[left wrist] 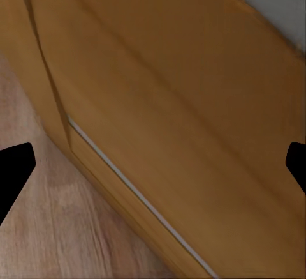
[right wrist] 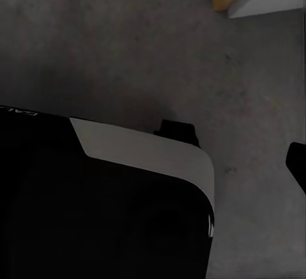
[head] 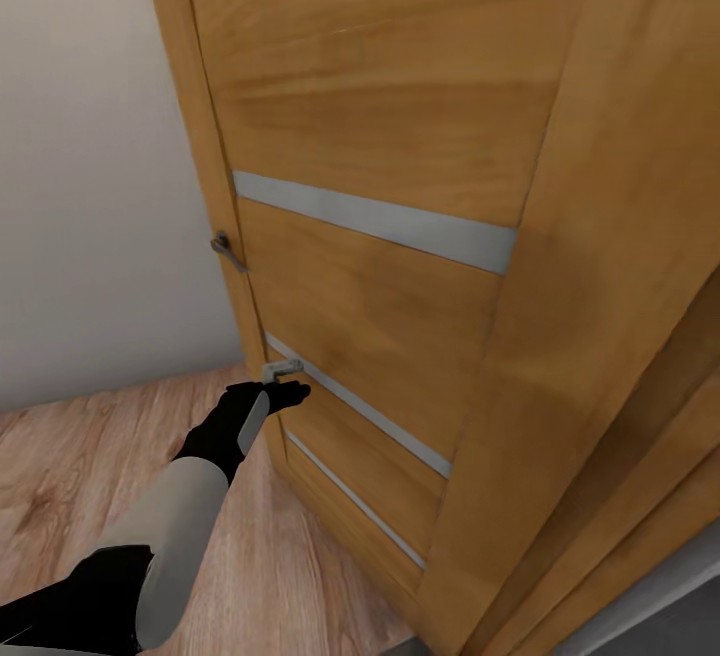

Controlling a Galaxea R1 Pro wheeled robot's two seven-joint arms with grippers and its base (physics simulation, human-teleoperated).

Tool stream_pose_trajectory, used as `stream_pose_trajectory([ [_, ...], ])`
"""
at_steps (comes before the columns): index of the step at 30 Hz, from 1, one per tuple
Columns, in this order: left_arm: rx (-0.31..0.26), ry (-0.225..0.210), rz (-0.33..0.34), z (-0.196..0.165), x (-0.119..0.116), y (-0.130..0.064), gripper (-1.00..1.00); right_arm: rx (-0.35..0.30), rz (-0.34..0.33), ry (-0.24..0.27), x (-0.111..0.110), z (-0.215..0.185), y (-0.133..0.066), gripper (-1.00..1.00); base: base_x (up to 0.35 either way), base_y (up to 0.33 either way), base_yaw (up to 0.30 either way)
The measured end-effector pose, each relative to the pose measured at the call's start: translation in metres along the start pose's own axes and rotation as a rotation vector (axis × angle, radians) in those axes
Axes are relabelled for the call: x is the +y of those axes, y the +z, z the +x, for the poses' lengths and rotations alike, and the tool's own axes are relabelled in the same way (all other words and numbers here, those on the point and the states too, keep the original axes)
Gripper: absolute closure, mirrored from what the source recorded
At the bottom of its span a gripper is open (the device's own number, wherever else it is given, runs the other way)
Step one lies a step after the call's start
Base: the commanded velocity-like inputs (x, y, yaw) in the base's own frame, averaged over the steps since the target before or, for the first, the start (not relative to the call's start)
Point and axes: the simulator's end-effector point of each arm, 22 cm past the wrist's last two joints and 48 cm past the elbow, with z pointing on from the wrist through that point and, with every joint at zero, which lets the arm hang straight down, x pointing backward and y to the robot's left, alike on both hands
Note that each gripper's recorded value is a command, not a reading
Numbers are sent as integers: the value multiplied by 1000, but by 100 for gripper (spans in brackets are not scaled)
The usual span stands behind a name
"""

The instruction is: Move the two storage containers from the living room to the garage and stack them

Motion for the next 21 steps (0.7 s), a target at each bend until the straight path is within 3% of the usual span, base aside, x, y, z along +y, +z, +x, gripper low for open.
stream_pose_trajectory([
  [8,-3,-3,3,-2,-1,-1,-100,-3,0,0,0,-1,0,-100,0,0,-221],
  [21,-2,-11,12,-1,-4,-2,-100,-4,0,0,0,-1,0,-100,19,-7,-16],
])
